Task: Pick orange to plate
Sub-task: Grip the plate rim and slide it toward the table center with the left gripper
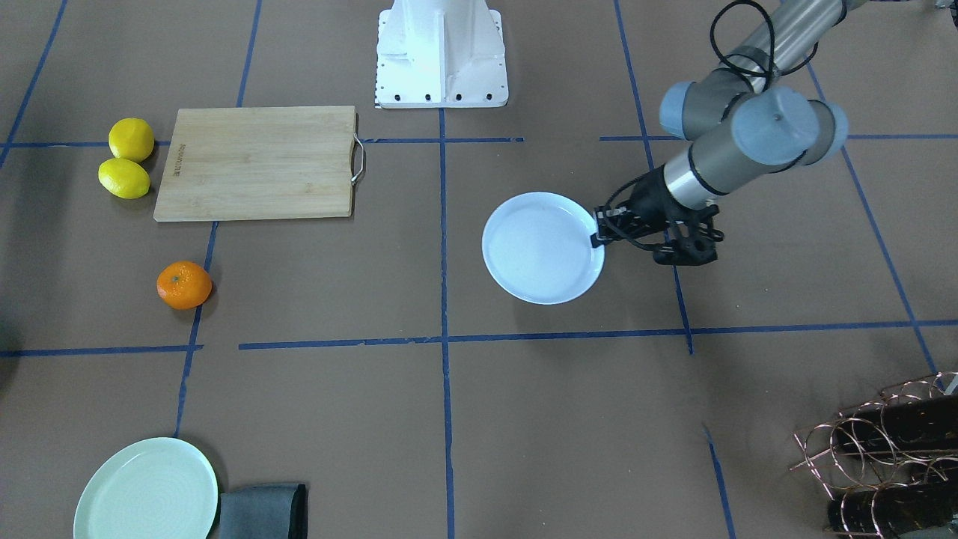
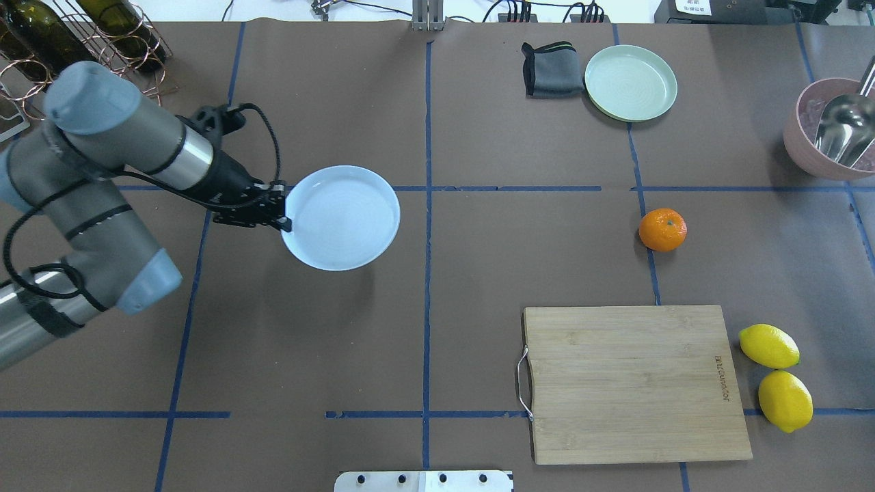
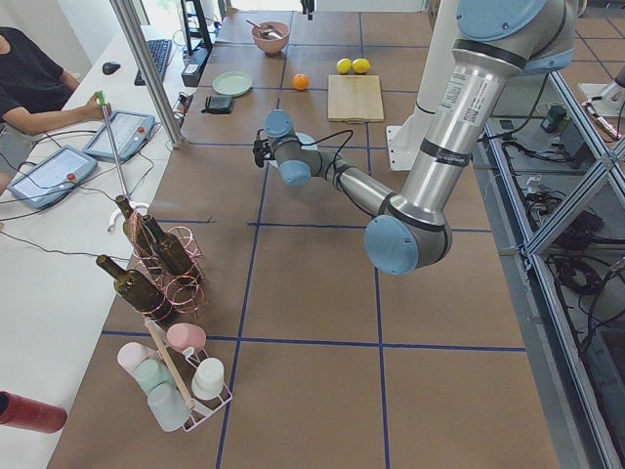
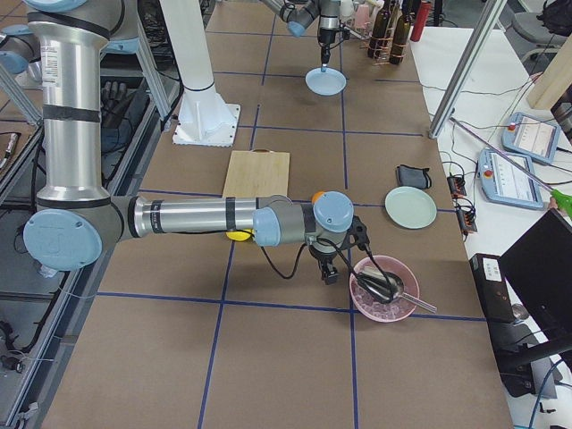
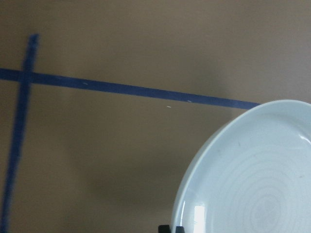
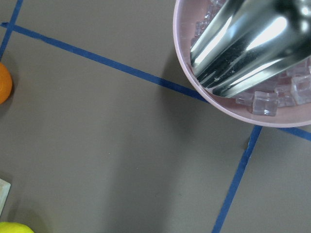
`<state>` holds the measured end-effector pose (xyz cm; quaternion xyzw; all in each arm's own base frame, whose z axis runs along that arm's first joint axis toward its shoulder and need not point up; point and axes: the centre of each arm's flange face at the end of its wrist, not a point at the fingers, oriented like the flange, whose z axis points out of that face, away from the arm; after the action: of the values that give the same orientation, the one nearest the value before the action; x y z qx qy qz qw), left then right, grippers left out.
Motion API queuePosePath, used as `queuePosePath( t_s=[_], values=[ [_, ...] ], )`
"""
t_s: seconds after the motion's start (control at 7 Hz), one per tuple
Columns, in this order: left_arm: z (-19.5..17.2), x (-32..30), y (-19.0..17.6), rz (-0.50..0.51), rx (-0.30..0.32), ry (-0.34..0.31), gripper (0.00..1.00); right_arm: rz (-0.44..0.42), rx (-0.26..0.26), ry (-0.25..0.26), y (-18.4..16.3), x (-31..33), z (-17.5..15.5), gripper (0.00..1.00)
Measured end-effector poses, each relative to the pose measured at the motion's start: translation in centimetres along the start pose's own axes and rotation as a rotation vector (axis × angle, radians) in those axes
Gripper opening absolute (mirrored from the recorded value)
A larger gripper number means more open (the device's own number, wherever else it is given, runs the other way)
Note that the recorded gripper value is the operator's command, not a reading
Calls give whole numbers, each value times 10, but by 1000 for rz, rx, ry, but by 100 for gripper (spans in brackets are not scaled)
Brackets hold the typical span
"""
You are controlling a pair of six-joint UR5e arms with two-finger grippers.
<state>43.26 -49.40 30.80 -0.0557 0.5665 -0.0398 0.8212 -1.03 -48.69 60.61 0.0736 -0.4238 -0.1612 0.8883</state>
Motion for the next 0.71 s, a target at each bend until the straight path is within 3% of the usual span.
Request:
queuePosePath(
  t_s=[0.29, 0.71],
  values=[
    [76, 67, 34, -15, 51, -12, 0, -2, -10, -4, -9, -9, 6, 100],
    [116, 89, 53, -12, 62, -29, 0, 1, -7, -7, -28, -29, 7, 100]
  ],
)
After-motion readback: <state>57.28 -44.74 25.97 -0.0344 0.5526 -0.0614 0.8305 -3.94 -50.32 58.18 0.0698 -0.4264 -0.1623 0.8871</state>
